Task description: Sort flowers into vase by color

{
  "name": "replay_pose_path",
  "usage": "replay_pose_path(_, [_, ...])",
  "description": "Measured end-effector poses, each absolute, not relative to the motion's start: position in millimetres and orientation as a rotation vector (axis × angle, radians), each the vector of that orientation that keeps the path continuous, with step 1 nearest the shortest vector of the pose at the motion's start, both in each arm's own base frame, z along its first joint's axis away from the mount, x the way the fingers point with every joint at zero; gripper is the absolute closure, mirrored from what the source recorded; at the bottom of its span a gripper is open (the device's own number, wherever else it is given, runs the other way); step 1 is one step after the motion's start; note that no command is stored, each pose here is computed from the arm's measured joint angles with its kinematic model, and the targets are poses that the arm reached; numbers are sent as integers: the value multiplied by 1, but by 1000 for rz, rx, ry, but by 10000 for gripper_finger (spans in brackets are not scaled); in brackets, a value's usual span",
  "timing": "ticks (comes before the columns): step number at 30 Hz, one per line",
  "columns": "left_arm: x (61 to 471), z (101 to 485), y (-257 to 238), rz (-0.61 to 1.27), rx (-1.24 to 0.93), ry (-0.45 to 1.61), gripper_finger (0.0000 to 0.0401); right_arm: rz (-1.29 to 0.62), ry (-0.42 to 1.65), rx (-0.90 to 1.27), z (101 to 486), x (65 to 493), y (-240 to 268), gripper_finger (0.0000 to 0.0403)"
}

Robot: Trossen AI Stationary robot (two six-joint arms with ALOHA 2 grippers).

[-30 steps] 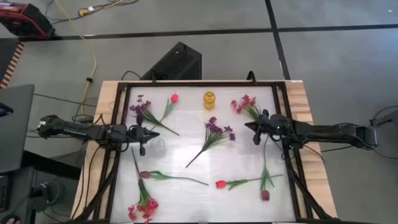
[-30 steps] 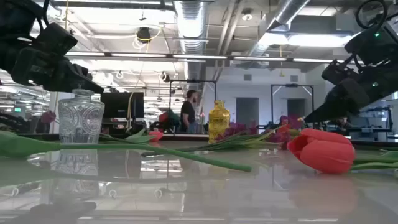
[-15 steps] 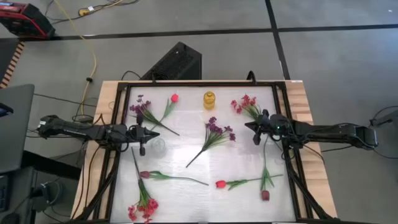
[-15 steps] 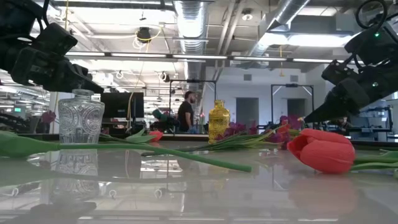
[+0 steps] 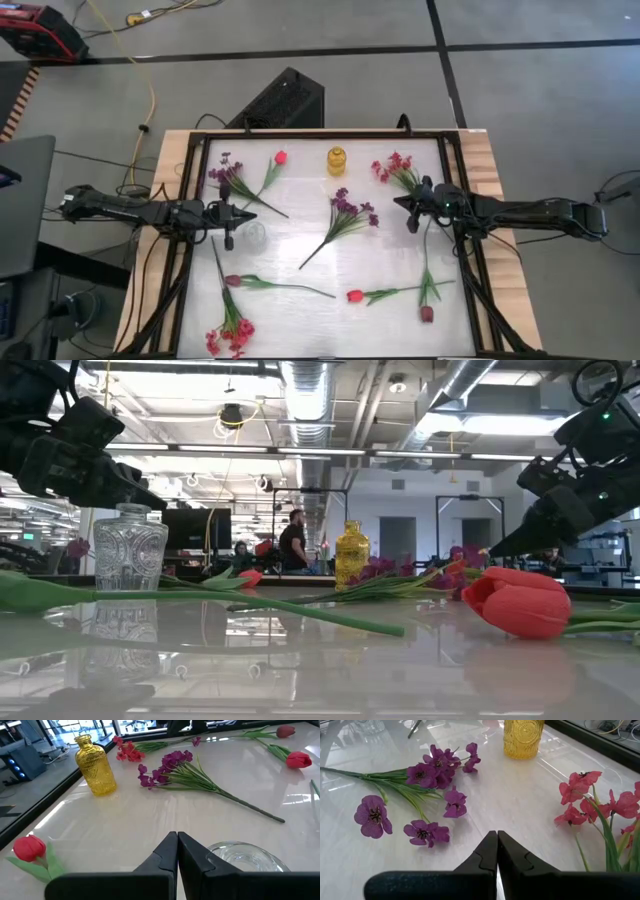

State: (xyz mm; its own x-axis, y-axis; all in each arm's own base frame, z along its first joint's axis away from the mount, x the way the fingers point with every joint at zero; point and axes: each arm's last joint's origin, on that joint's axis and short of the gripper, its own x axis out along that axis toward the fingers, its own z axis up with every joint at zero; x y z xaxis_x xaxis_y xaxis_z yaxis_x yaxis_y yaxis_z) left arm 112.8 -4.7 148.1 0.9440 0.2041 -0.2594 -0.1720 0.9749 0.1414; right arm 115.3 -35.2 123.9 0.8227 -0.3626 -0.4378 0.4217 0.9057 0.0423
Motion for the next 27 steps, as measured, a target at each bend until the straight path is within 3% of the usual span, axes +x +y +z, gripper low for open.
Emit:
replay_pose_path(25, [113,148,-5,192,117,275,401,-419,437,138,124,115,-35,367])
replay_pose_path(27, [113,148,-5,191,88,273,401,-402,453,62,124,115,-35,367])
